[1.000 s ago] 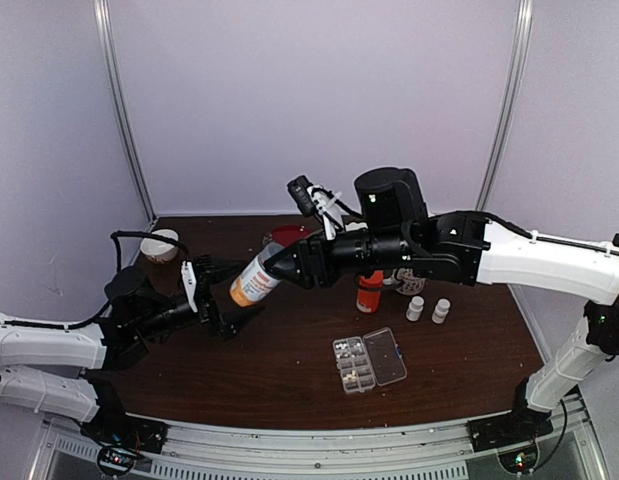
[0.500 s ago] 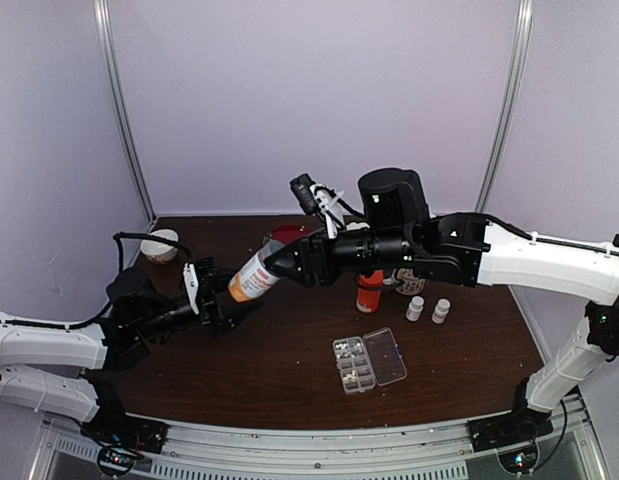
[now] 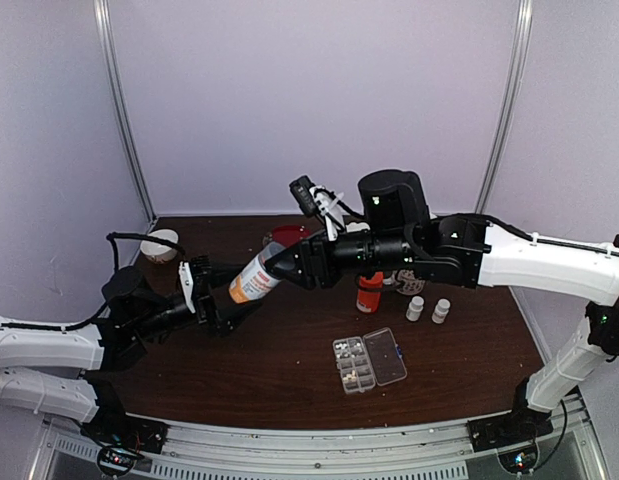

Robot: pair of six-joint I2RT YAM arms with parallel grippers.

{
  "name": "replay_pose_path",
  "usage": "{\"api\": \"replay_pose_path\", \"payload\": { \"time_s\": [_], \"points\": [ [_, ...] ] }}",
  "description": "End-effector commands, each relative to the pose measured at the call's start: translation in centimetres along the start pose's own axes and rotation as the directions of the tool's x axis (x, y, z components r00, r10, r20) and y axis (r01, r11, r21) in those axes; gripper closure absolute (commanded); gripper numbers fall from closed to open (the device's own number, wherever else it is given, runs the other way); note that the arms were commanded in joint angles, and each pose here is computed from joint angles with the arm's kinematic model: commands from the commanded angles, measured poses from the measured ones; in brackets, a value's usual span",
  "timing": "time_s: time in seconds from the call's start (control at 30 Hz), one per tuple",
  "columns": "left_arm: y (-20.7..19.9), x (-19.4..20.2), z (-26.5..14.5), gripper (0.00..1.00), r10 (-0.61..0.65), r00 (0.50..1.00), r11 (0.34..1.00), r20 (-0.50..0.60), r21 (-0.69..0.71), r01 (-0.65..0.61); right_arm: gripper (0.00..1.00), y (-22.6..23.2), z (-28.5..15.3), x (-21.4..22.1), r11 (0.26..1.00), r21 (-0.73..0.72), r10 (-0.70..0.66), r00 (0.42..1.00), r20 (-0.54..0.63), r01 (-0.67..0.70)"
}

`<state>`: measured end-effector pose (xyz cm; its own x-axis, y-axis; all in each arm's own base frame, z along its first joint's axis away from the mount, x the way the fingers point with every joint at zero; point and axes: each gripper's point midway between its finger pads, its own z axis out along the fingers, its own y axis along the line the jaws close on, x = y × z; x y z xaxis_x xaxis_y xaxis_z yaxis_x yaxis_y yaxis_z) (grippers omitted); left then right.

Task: Sort the pills into containers
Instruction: Pass from the right arm to the left

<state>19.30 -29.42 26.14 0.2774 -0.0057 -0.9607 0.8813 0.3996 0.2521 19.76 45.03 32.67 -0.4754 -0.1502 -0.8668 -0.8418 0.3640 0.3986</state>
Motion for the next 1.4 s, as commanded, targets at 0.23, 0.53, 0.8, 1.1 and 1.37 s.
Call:
{"api": "replay_pose_path", "payload": {
  "time_s": [0.23,0.53,0.8,1.1,1.37],
  "points": [
    [0.4,-1.6,-0.1,0.55,0.012,0.999,1.000,0.049,-0.015,-0.012,0.72,0.9,-1.0,-1.6,0.999,-0.029,-0.015,0.999,0.052,0.017],
    [-0.1,-1.2,-0.2,0.68,0.023,0.999,1.000,0.045,0.003,-0.023,0.24,0.7,-1.8,-0.8,0.996,-0.006,-0.084,0.996,-0.005,0.084],
    [-1.5,-0.2,-0.4,0.69,0.096,0.995,0.992,0.024,0.075,-0.098,0.05,0.1,-4.0,0.4,0.999,0.035,-0.025,0.987,-0.160,0.031],
    [-2.4,-0.5,0.0,0.70,0.145,0.989,0.979,0.031,0.139,-0.148,0.13,0.7,-4.0,1.5,0.998,0.023,0.070,0.951,-0.302,-0.066],
    [-2.7,-0.8,0.1,0.71,0.154,0.988,0.975,0.034,0.154,-0.157,0.12,-0.2,-3.3,2.0,0.994,0.069,0.097,0.942,-0.322,-0.079]
  ]
}}
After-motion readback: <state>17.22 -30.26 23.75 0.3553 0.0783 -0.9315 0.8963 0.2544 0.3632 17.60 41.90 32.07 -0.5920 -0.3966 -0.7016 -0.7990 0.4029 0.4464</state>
